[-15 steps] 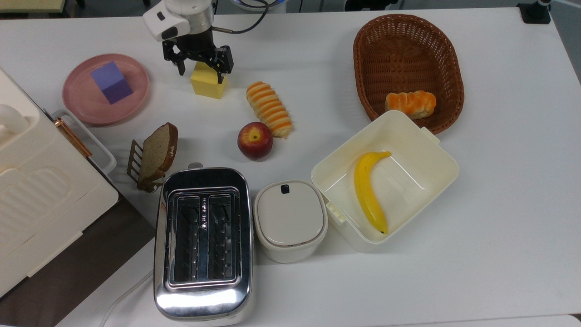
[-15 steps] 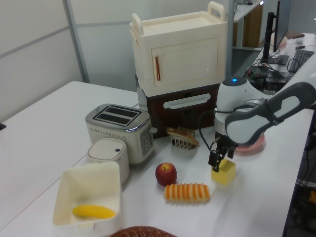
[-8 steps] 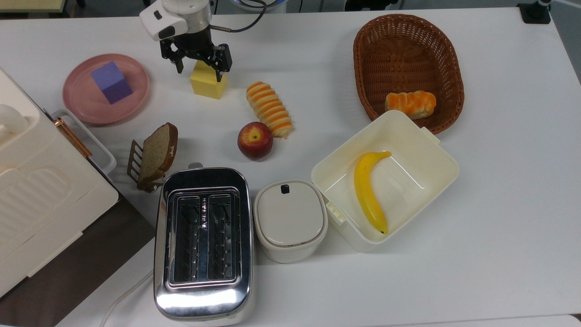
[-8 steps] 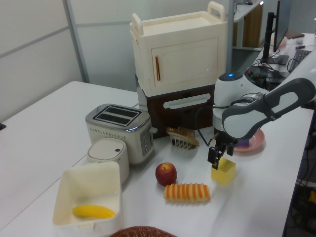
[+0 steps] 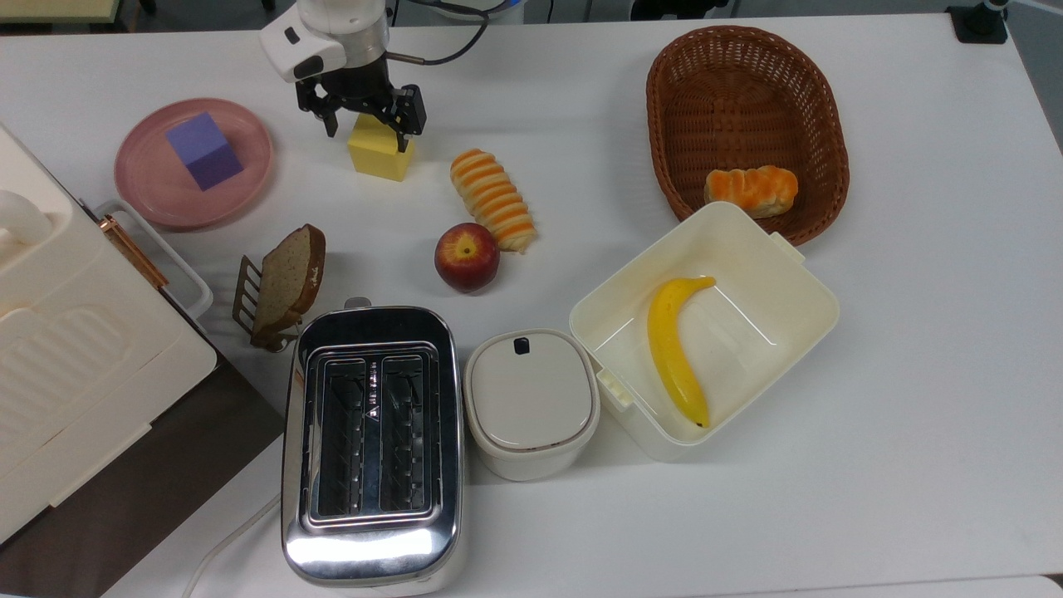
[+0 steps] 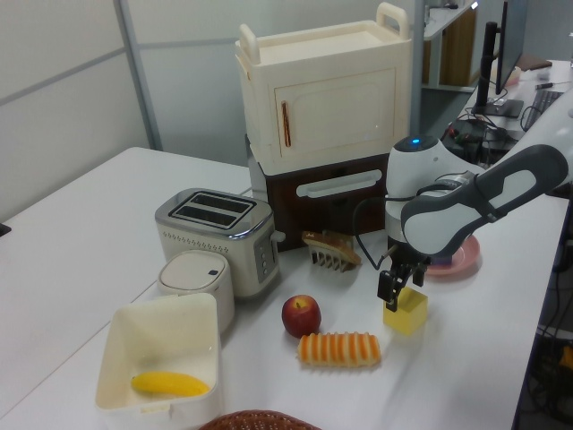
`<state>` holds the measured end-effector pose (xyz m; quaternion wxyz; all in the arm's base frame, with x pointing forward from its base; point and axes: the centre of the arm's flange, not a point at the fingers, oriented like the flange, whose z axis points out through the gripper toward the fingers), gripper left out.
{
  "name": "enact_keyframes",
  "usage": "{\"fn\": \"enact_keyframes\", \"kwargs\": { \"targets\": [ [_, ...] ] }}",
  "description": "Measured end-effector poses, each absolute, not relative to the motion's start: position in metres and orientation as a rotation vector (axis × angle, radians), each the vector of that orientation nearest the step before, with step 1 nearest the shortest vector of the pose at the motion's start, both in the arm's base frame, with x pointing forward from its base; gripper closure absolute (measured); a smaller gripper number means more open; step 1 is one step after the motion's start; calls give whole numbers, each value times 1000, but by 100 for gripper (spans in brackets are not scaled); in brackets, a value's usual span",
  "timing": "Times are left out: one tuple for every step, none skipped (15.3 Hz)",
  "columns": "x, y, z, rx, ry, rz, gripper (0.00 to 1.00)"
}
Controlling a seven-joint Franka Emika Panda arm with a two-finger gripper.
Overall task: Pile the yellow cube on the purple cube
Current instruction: 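Lower the open gripper around the yellow cube, then close the gripper on the yellow cube and lift it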
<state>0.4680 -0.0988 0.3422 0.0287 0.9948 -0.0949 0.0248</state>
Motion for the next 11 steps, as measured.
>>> {"fn": "enact_keyframes", "kwargs": {
  "targets": [
    [468,-99,342,3070,-284,76,0],
    [468,-99,342,3071,-265,75,6],
    [468,-99,342,3072,-256,75,10],
    [468,-99,342,3073,-245,74,10],
    [468,-99,342,3073,-241,74,17],
    [468,-99,342,3073,-241,74,28],
    [469,-99,344,3073,-241,80,38],
    [469,-99,344,3073,-241,82,40],
    [468,-99,344,3073,-241,81,40],
    [468,-99,344,3073,-241,81,40],
    [469,-99,344,3073,-241,82,41]
  ]
}}
